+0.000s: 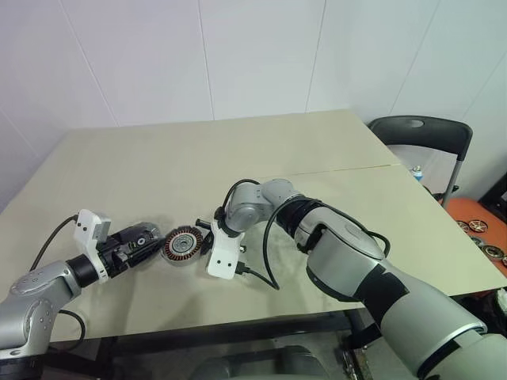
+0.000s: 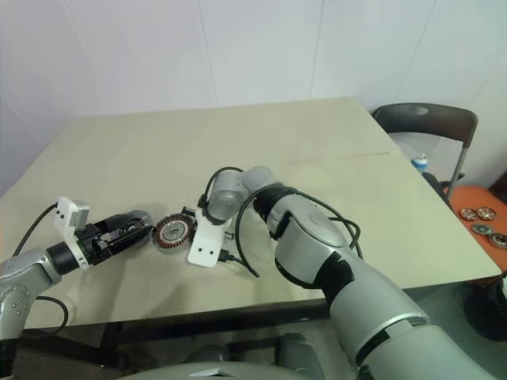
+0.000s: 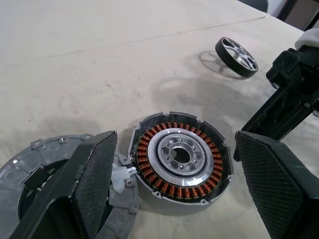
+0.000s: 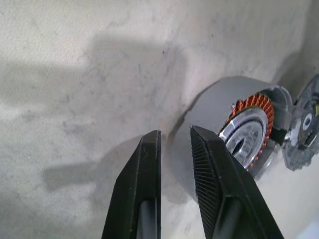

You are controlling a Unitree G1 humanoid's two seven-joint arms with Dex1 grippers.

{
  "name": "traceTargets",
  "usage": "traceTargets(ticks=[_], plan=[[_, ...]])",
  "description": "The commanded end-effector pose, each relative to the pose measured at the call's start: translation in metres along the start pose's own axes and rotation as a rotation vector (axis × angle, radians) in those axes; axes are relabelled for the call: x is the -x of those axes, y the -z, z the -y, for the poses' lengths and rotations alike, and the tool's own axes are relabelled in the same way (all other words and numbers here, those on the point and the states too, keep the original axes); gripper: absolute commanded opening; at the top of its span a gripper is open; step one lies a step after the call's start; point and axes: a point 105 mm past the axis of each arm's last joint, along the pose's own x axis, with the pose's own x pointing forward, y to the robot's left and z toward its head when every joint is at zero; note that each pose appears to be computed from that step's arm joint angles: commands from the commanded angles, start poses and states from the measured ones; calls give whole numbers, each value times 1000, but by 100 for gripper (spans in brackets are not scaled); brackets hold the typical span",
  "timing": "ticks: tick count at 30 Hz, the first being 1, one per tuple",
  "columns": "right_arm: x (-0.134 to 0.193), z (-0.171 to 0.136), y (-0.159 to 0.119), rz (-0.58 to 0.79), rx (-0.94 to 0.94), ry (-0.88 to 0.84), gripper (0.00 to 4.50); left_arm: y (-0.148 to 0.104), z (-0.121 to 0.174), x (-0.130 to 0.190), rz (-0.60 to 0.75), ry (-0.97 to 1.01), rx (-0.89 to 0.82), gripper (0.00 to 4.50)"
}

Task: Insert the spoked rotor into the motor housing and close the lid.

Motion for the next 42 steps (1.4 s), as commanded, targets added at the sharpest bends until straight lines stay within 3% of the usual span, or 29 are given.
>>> traceTargets(ticks=[1, 11, 21, 42], plan=[[8, 30, 1, -31, 29, 78, 96, -9, 2, -2, 24, 8, -31, 403], [18, 23, 7, -58, 7, -67, 96, -7, 3, -2, 27, 7, -24, 403], [5, 41, -1, -70, 27, 8, 96, -5, 6, 1, 21, 10, -21, 403], [-23, 13, -14, -45, 133, -88, 96, -2, 8, 3, 27, -9, -12, 403]])
